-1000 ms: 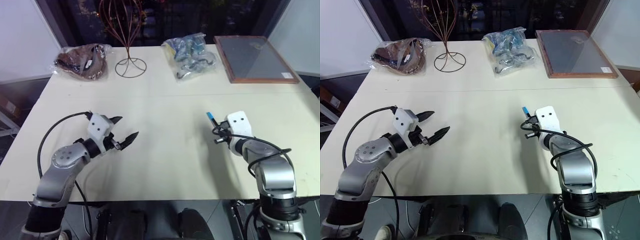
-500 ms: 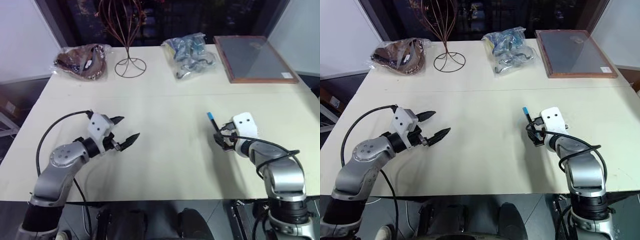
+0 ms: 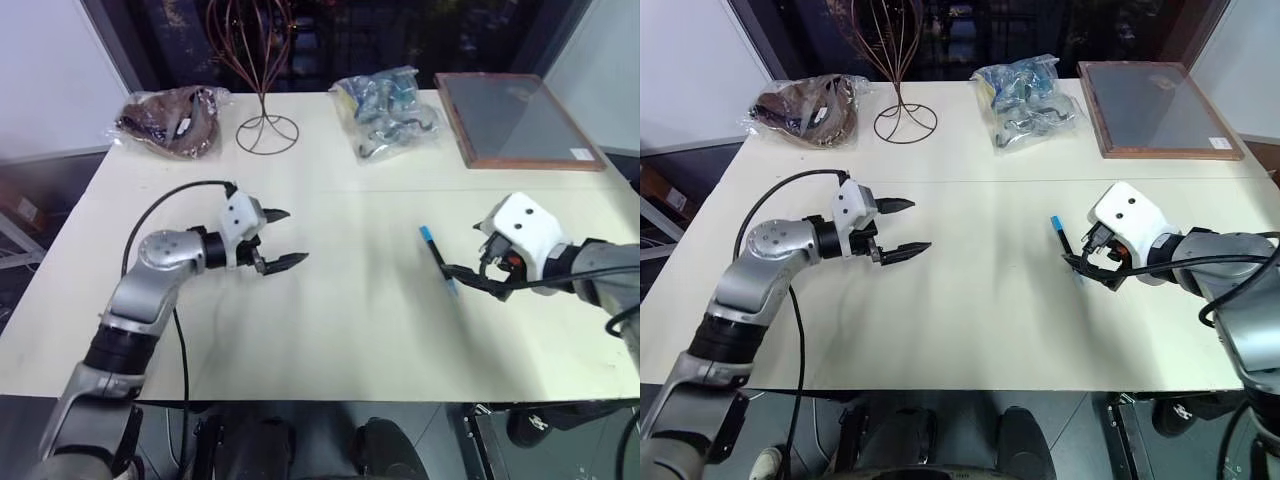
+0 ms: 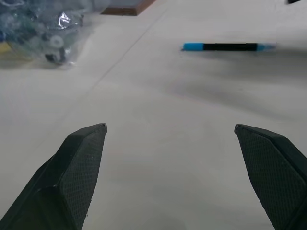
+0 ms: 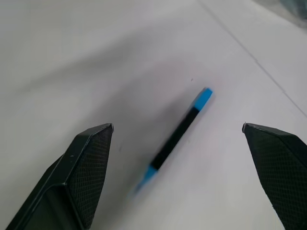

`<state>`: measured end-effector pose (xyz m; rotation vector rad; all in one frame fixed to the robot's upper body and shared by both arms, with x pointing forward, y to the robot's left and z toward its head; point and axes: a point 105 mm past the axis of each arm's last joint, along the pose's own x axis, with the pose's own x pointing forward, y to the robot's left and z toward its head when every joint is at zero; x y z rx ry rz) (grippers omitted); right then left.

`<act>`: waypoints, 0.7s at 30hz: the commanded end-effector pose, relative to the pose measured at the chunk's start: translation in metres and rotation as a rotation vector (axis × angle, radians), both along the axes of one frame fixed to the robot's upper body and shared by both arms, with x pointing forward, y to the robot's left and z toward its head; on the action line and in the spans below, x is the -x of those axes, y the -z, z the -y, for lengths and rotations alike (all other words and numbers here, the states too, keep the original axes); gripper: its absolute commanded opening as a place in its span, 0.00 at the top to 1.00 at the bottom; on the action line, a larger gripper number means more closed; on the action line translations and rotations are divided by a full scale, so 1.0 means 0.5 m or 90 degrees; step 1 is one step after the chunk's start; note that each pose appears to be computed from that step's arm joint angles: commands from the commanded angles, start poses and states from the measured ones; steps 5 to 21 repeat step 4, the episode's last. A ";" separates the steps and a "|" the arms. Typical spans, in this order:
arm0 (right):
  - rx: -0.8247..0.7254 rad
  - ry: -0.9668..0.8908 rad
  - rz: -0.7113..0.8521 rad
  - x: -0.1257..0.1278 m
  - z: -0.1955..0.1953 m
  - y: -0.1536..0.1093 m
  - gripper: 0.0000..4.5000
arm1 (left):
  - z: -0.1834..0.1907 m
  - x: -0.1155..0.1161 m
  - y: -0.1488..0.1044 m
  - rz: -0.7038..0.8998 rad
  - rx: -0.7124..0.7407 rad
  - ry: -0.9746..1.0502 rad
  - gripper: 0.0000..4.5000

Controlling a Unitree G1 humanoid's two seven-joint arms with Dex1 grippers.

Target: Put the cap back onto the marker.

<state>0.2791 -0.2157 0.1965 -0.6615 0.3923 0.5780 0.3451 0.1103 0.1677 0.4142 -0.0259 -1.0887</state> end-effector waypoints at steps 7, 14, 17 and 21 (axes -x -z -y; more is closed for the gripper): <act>0.019 -0.012 0.022 0.019 0.002 -0.023 0.01 | 0.004 -0.003 -0.006 0.020 -0.021 0.038 0.00; 0.019 -0.012 0.022 0.019 0.002 -0.023 0.01 | 0.004 -0.003 -0.006 0.020 -0.021 0.038 0.00; 0.019 -0.012 0.022 0.019 0.002 -0.023 0.01 | 0.004 -0.003 -0.006 0.020 -0.021 0.038 0.00; 0.019 -0.012 0.022 0.019 0.002 -0.023 0.01 | 0.004 -0.003 -0.006 0.020 -0.021 0.038 0.00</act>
